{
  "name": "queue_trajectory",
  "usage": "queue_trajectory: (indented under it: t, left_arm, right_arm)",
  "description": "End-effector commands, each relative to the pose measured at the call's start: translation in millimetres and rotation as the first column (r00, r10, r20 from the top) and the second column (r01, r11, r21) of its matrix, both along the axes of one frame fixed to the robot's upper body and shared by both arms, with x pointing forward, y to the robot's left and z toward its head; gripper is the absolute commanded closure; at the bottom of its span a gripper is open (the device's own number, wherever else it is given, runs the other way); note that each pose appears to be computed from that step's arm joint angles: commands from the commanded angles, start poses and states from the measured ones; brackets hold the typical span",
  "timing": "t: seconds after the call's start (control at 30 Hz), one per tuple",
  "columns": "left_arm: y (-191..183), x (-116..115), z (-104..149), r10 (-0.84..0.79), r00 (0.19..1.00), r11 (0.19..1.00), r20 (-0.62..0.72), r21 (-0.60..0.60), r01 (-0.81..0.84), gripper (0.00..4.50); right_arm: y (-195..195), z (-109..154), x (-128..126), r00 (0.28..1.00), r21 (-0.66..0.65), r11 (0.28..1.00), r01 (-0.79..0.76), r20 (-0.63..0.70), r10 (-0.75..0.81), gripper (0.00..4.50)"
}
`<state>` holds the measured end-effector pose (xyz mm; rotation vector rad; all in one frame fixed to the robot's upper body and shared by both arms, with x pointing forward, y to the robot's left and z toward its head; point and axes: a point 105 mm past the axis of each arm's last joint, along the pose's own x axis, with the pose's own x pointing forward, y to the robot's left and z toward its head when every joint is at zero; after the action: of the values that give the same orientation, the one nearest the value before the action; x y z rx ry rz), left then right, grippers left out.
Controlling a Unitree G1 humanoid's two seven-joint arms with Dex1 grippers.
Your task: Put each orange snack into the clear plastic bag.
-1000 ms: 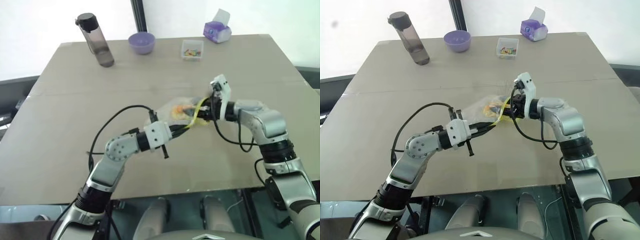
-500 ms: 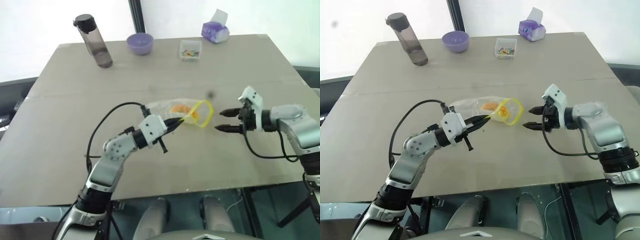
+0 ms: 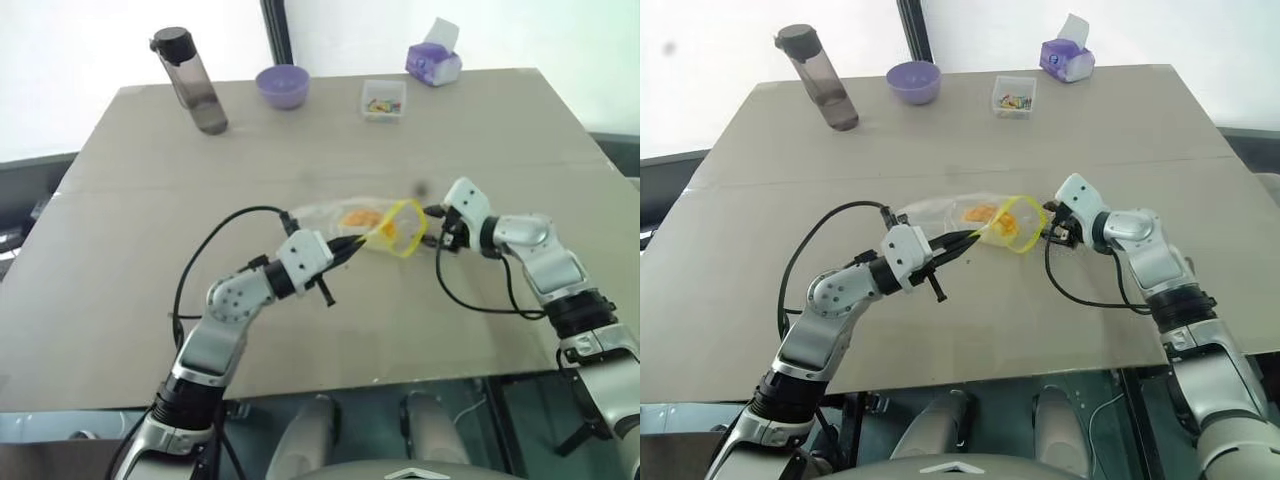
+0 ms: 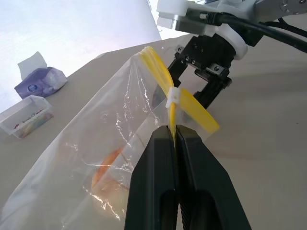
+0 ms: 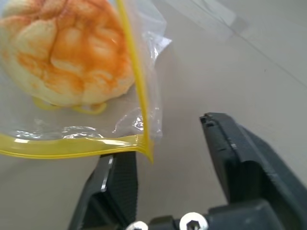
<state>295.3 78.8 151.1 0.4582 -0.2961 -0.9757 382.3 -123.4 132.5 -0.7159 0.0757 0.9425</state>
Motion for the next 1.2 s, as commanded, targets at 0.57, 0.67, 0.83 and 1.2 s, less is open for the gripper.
queue_trajectory:
  t: [0.57, 0.67, 0.83, 1.2]
  left_arm:
    - [18, 20, 45, 0.104, 0.977, 0.995, 0.185, -0.024, -0.101, 4.5]
    - [16, 24, 49, 0.094, 0.969, 0.995, 0.227, 0.022, -0.101, 4.5]
    - [10, 26, 47, 0.077, 0.969, 0.996, 0.234, 0.036, -0.087, 4.5]
    - [3, 26, 45, 0.053, 0.972, 0.997, 0.23, 0.042, -0.065, 4.5]
  right_arm:
    - [-48, 93, 8, 0.968, 0.055, 0.992, 0.115, 0.218, -0.124, 4.47]
    - [-59, 101, 2, 0.965, -0.041, 0.991, 0.124, 0.239, -0.111, 4.47]
    - [-66, 112, -8, 0.964, -0.13, 0.984, 0.126, 0.249, -0.091, 4.47]
    - [-18, 114, -49, 0.977, -0.226, 0.967, -0.119, 0.145, 0.154, 2.76]
